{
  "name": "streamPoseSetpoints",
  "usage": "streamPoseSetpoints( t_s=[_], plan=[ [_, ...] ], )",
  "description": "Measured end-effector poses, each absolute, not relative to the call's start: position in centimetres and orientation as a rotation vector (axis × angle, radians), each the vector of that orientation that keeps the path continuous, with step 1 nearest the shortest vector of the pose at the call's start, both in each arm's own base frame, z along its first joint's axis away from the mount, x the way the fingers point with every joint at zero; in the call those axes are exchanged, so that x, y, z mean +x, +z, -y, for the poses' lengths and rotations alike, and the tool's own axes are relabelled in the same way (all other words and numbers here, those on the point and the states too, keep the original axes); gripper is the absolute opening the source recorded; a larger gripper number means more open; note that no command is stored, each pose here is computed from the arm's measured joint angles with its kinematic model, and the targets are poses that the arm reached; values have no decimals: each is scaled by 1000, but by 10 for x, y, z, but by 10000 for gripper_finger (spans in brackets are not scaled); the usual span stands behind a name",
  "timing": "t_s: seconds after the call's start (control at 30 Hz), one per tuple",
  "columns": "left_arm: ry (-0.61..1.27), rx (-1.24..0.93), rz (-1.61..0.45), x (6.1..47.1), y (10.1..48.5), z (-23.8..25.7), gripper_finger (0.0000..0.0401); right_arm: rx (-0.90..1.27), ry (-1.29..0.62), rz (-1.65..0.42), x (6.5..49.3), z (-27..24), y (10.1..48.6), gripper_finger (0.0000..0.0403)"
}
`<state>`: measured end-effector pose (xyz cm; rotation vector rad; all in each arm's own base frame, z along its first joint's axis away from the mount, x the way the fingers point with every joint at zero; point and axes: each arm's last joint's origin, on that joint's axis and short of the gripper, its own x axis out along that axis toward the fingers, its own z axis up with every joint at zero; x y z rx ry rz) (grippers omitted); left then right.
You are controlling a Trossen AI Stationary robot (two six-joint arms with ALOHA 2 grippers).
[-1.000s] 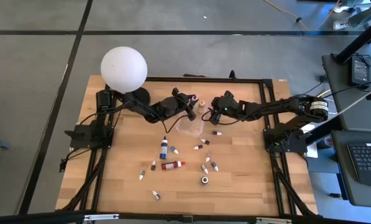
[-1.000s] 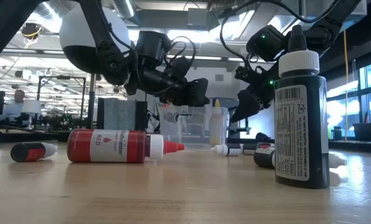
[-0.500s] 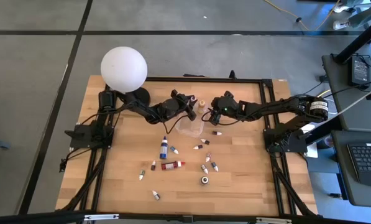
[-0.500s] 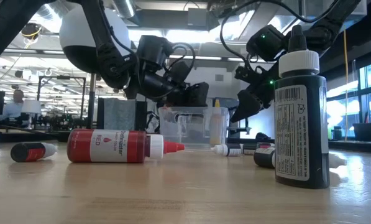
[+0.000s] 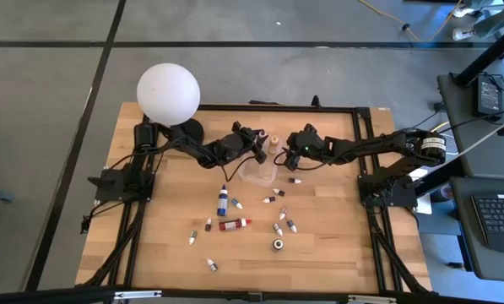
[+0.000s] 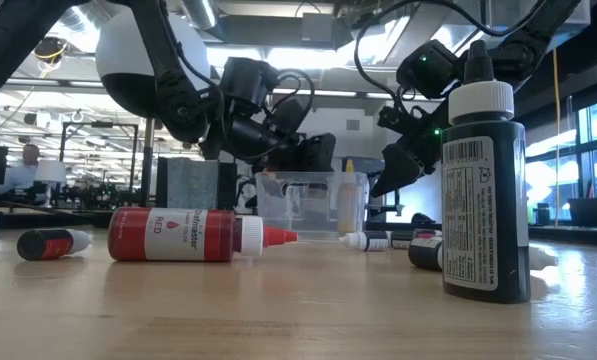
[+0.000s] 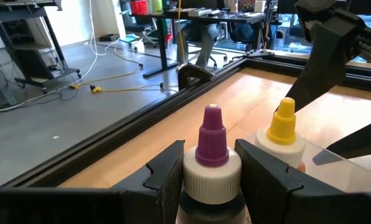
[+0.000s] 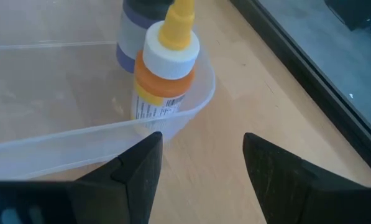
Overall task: Pick & Place food coloring
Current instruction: Put the large purple food coloring bottle in the transparent bin, then adjust the transparent bin
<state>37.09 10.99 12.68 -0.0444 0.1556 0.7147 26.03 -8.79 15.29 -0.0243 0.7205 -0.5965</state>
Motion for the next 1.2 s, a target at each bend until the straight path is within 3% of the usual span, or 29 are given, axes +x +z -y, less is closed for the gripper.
streamPoseSetpoints(
  t_s=[0.47,0.7,1.2],
  plan=[
    [730,-41,-156,371,127,-110,162,-24,-597,-721,260,88,153,226],
    [833,86,-182,369,132,-111,168,-16,-597,-742,259,87,151,226],
    [803,128,-118,369,167,-89,168,33,-532,-753,259,85,149,226]
  ],
)
